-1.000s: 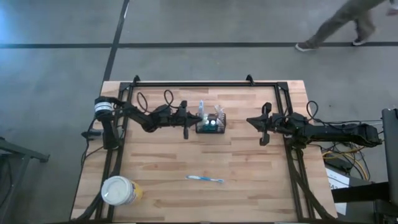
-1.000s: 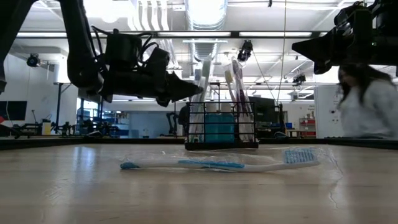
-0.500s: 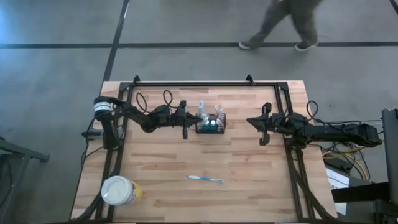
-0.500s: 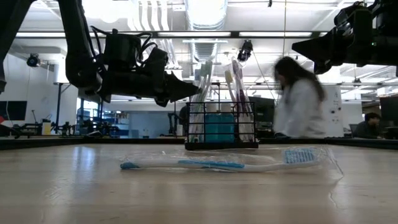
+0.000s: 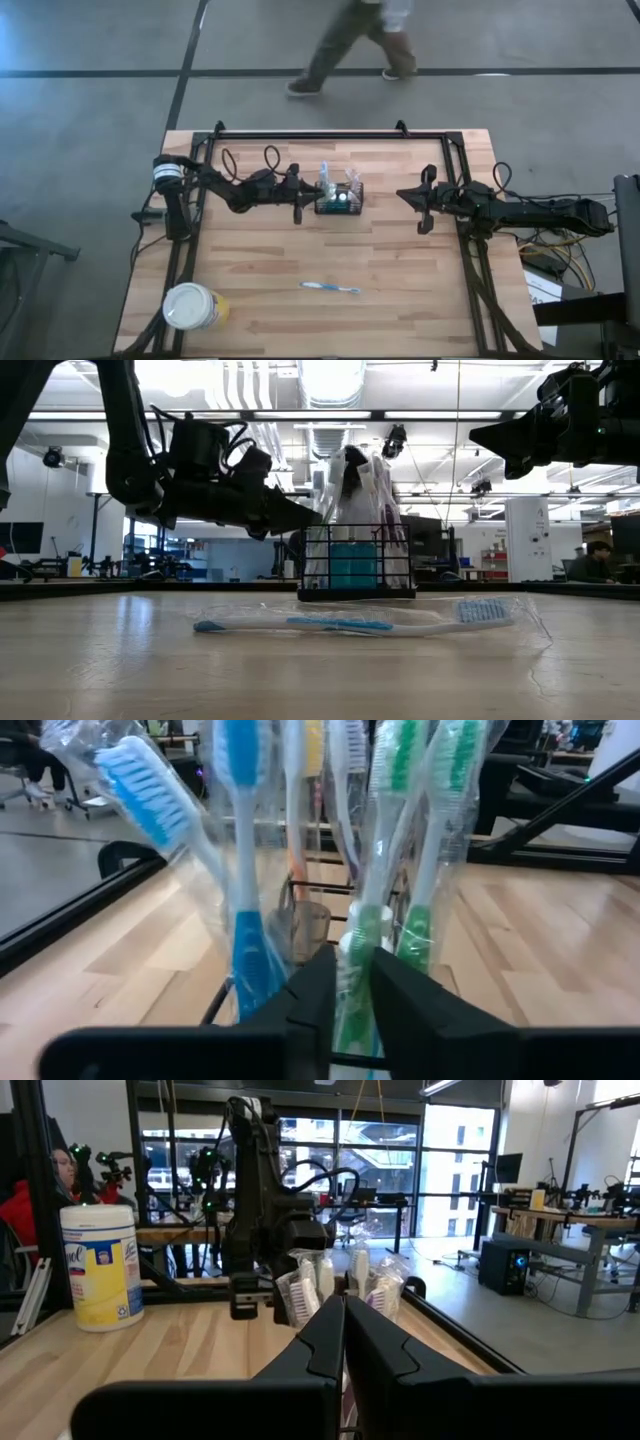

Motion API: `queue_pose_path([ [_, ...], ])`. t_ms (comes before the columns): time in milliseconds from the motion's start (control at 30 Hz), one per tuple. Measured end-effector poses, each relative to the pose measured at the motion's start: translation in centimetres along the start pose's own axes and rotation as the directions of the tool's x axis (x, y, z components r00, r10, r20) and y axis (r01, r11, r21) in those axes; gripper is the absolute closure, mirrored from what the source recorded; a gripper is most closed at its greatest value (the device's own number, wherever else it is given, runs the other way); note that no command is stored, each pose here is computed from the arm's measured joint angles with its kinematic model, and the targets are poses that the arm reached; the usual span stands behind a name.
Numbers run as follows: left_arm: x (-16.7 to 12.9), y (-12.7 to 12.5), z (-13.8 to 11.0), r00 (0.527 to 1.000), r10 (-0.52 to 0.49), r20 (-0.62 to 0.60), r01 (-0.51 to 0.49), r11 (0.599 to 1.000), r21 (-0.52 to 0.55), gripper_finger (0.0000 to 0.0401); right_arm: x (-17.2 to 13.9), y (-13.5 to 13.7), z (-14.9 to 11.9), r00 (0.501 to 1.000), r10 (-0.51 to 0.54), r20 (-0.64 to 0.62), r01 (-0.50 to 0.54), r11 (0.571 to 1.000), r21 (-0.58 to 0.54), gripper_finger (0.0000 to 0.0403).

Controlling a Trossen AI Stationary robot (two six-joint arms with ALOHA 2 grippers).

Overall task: Pick & Place toothbrushing station
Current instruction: Put the green toothbrush into the wire organizer, then put the blue toothbrush into the wire organizer

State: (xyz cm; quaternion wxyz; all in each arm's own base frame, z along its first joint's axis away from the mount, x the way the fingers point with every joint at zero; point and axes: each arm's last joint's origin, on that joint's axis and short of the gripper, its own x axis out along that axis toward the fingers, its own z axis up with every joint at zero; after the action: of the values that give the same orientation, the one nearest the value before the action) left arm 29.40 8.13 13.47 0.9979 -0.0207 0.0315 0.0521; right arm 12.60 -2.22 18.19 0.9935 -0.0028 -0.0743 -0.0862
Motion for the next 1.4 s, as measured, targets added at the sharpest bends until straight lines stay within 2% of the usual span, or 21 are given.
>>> queue_pose_path([
  [367, -0.2, -0.2, 0.7, 0.999, -0.044, 0.028, 0.042, 0.997, 0.064, 0.0204, 0.0, 0.0, 0.0, 1.000, 0.000, 0.000, 0.000, 1.000, 0.000, 0.0394],
  [567, -0.6, -0.3, 2.0, 0.996, -0.049, 0.070, 0.041, 0.993, 0.113, 0.0159, 0.0, 0.0, 0.0, 1.000, 0.000, 0.000, 0.000, 1.000, 0.000, 0.0394],
  [833, -1.0, -0.4, 2.8, 0.998, -0.049, 0.048, 0.043, 0.993, 0.111, 0.0151, 0.0, 0.0, 0.0, 1.000, 0.000, 0.000, 0.000, 1.000, 0.000, 0.0394],
  [1033, -1.3, -0.5, 3.7, 0.996, -0.049, 0.077, 0.040, 0.992, 0.120, 0.0151, 0.0, 0.0, 0.0, 1.000, 0.000, 0.000, 0.000, 1.000, 0.000, 0.0394],
  [1400, -3.3, -0.9, 7.3, 0.994, -0.050, 0.095, 0.038, 0.992, 0.121, 0.0151, 0.0, 0.0, 0.0, 1.000, 0.000, 0.000, 0.000, 1.000, 0.000, 0.0394],
])
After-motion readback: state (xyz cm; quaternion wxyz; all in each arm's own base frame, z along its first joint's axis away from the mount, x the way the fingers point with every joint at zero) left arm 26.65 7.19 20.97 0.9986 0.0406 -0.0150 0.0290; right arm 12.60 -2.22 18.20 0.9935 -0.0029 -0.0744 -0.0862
